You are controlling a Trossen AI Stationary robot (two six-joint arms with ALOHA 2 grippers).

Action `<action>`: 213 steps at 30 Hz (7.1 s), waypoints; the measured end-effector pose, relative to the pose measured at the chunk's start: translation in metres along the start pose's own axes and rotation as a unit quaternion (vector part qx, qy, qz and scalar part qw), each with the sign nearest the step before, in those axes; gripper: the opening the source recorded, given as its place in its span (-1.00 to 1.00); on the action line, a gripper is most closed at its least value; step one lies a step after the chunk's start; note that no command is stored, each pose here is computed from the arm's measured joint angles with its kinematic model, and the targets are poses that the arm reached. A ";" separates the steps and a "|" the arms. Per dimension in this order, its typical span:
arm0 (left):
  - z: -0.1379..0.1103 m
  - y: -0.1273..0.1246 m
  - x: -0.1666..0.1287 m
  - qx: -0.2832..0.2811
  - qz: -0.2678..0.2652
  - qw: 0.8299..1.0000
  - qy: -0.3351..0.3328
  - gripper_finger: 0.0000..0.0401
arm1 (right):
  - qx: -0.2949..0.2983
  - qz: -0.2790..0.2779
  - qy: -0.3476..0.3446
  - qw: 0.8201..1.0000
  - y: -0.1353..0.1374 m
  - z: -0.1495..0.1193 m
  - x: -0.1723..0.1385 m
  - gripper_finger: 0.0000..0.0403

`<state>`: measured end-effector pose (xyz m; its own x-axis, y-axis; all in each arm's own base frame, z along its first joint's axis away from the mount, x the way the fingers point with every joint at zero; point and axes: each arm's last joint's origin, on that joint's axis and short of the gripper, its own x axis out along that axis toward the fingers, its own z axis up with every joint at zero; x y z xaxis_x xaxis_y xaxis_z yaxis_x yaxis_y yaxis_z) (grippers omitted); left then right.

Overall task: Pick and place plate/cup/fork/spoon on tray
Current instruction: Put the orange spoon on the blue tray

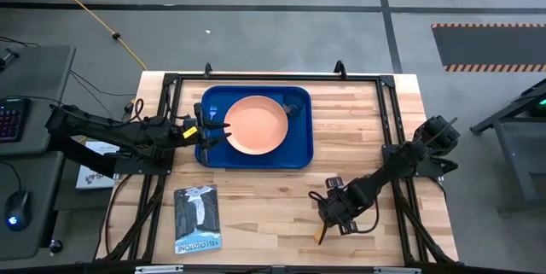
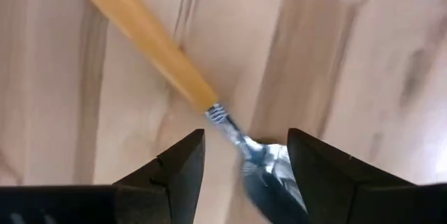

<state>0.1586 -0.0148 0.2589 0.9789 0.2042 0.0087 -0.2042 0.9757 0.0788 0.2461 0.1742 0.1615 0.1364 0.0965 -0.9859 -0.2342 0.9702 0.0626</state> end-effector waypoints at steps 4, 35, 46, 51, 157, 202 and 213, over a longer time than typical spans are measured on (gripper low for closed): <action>0.000 0.000 0.000 0.000 0.000 1.000 0.000 -0.42 | -0.004 -0.007 -0.019 1.000 0.001 0.004 -0.002 -0.02; -0.002 0.000 0.000 0.002 -0.001 1.000 0.007 -0.42 | -0.092 -0.015 0.032 0.995 0.001 0.004 0.030 -0.95; -0.001 0.000 0.000 0.002 -0.001 1.000 0.007 -0.42 | -0.122 -0.137 -0.015 0.983 -0.003 0.021 -0.008 -0.97; -0.001 0.000 0.000 -0.001 -0.001 1.000 0.007 -0.42 | -0.107 -0.222 -0.058 0.967 -0.021 0.027 -0.026 -0.98; -0.061 -0.103 0.105 0.592 0.273 0.678 0.339 -0.89 | 0.367 0.008 -0.601 0.709 -0.157 -0.008 -0.098 -0.02; -0.057 -0.108 0.134 0.577 0.219 0.727 0.302 -0.89 | 0.483 0.017 -0.547 0.684 -0.192 -0.008 -0.072 -0.72; -0.058 -0.109 0.136 0.530 0.196 0.778 0.275 -0.51 | 0.455 -0.001 -0.552 0.699 -0.192 -0.007 -0.073 -0.97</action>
<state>0.3137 -0.0891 0.1936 0.6314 0.7577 -0.1652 -0.0801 0.2756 0.9579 0.2740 -0.0208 0.2200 0.9130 -0.2792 -0.2975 0.4074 0.6621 0.6290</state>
